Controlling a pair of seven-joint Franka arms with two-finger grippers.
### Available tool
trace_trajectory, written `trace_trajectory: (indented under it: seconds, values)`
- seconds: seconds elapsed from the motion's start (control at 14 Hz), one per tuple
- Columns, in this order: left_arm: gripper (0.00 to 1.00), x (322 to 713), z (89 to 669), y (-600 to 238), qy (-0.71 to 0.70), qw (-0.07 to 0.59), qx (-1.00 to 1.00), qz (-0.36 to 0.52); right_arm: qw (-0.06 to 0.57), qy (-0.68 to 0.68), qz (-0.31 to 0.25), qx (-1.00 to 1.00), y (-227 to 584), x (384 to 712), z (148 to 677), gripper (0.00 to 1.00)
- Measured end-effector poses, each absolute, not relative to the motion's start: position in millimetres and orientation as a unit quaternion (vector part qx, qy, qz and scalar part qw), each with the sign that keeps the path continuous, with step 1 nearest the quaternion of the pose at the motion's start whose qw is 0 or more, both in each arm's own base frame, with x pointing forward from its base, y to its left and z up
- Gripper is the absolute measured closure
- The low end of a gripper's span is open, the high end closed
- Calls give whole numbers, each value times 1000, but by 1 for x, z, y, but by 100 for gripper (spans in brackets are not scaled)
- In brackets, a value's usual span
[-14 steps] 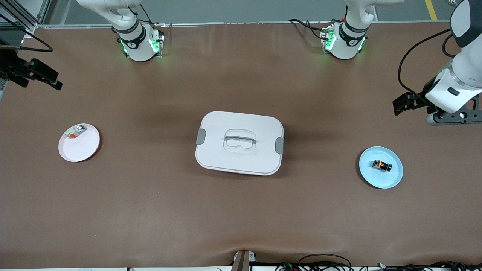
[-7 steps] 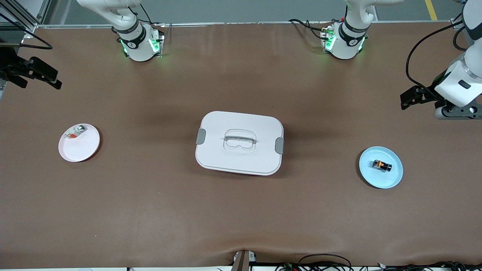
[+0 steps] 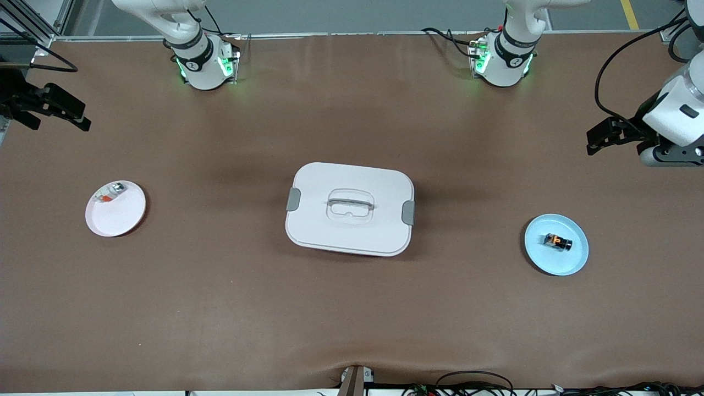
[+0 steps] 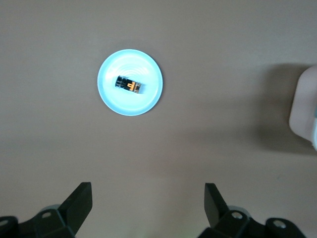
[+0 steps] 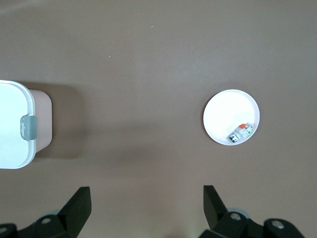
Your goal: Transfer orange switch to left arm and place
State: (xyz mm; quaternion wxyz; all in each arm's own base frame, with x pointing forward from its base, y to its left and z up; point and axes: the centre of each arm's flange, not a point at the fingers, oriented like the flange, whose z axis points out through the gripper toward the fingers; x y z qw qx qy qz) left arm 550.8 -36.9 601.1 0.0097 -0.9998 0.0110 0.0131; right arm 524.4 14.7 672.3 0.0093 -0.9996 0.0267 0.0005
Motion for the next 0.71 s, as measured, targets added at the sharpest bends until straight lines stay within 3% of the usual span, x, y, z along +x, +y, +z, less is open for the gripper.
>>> trace_trajectory:
  seconds: [0.71]
  values:
    - [0, 552, 608, -34, -2, 5, -1000, 6, 8, 2, -2, -1000, 13, 525, 672, 0]
